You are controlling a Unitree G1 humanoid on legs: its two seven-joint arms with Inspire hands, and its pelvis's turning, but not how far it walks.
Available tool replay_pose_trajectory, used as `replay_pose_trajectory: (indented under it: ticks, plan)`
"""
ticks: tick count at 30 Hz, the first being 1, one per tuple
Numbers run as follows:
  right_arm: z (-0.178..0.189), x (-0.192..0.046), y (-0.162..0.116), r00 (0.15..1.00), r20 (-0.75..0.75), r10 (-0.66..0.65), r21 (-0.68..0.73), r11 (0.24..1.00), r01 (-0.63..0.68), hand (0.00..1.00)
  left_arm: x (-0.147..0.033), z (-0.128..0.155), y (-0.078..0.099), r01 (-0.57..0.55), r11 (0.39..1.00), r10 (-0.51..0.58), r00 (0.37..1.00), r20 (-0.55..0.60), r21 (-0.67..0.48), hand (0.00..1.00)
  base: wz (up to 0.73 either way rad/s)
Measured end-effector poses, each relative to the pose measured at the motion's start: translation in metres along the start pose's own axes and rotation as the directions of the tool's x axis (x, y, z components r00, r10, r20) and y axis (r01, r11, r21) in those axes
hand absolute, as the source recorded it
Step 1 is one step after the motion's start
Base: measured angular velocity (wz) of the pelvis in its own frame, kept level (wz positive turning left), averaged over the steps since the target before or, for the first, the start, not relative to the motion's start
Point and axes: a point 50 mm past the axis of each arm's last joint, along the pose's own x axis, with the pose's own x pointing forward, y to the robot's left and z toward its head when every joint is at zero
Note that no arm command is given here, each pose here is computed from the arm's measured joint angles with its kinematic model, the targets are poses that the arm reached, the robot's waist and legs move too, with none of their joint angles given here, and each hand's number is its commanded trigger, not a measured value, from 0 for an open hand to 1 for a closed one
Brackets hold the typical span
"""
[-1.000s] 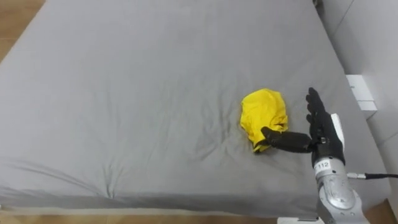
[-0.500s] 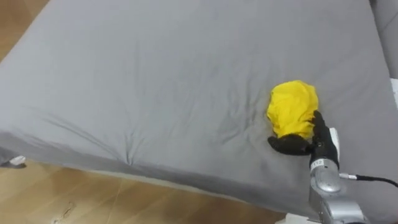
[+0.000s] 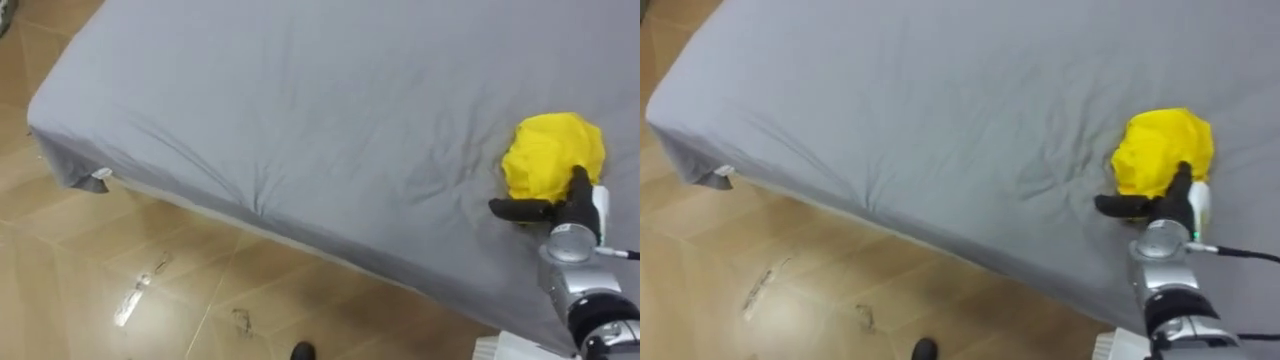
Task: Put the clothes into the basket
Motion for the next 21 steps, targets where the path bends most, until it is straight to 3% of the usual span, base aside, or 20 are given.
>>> replay_pose_trajectory:
  ticks: [1,2,11,21]
  plan:
    - [0.004,0.001,-0.002,1.000,0.004,-0.023,0.012,1.000,0.023,0.59,0.000,0.000,-0.001,0.003,1.000,-0.003,1.000,-0.002,0.008,0.00,0.00]
    - [0.007,0.003,-0.004,0.999,0.005,-0.044,0.025,0.999,0.044,1.00,0.000,-0.002,-0.003,0.011,1.000,-0.011,1.000,-0.007,0.022,0.00,-0.04]
    - [0.035,0.018,-0.038,0.976,-0.002,-0.220,0.137,0.966,0.218,1.00,0.002,0.004,-0.011,0.034,0.996,-0.034,0.999,-0.006,0.077,0.00,-0.01]
    - [0.038,0.021,-0.053,0.966,0.005,-0.257,0.144,0.956,0.254,1.00,0.003,0.015,-0.014,0.038,0.996,-0.040,0.999,0.035,0.078,0.00,0.02]
